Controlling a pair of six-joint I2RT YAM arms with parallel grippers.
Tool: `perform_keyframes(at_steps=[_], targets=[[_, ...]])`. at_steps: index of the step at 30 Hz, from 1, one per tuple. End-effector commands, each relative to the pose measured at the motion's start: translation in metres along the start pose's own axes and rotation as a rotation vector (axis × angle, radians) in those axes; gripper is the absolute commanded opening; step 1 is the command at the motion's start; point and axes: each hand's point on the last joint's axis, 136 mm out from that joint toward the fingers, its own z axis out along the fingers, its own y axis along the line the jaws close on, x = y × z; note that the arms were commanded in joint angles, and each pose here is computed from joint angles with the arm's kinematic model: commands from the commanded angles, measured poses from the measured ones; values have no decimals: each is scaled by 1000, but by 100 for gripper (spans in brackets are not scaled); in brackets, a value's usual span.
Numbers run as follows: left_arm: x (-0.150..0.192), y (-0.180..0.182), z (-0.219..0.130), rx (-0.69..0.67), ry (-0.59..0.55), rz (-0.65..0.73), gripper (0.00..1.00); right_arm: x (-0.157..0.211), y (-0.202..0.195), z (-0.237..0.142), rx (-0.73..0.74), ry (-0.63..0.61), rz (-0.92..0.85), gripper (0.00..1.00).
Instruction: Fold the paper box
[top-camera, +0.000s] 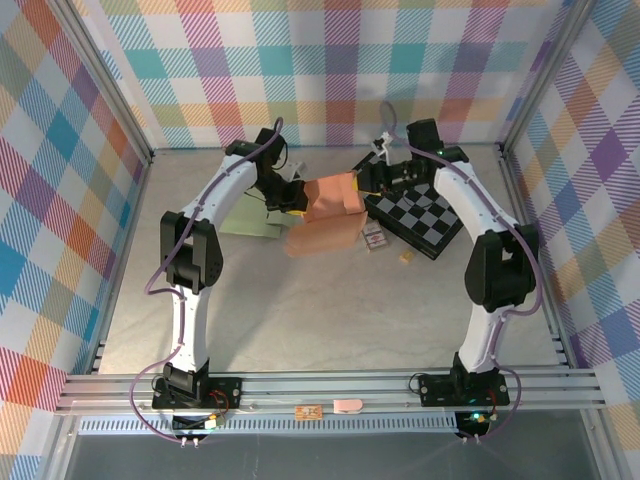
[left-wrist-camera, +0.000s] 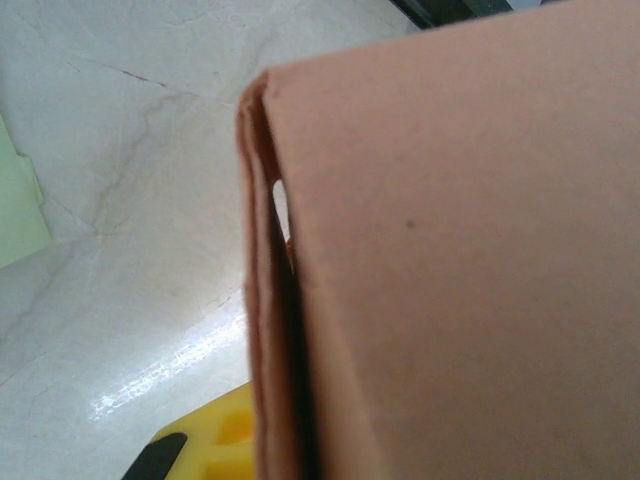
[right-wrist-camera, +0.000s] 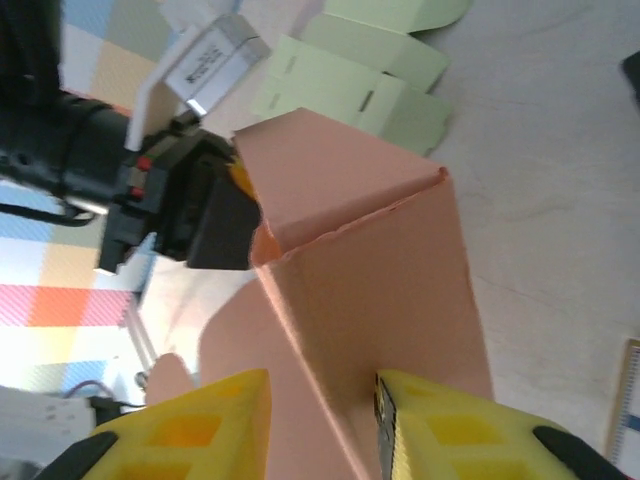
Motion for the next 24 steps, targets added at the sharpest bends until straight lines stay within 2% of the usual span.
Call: perform_keyframes(at_steps=[1,4,12,18,23,24], targets=[[7,-10,-14,10,4,5,0,7,-21,7,219,46,-76,35],[9,-11,-15,5,6,7,0,5,-31,7,341,48,-107,35],[11,-15,-19,-4,2,21,0,3,-32,18,481,69,-163,28],[13,-19,-20,-6,3,30,0,-1,-40,23,615,80,-148,17],[14,-21,-19,-11,3,36,0,-2,-43,27,729,81,-134,0],[13,-21,-19,-12,2,35,0,-2,-44,27,756,79,-134,0]])
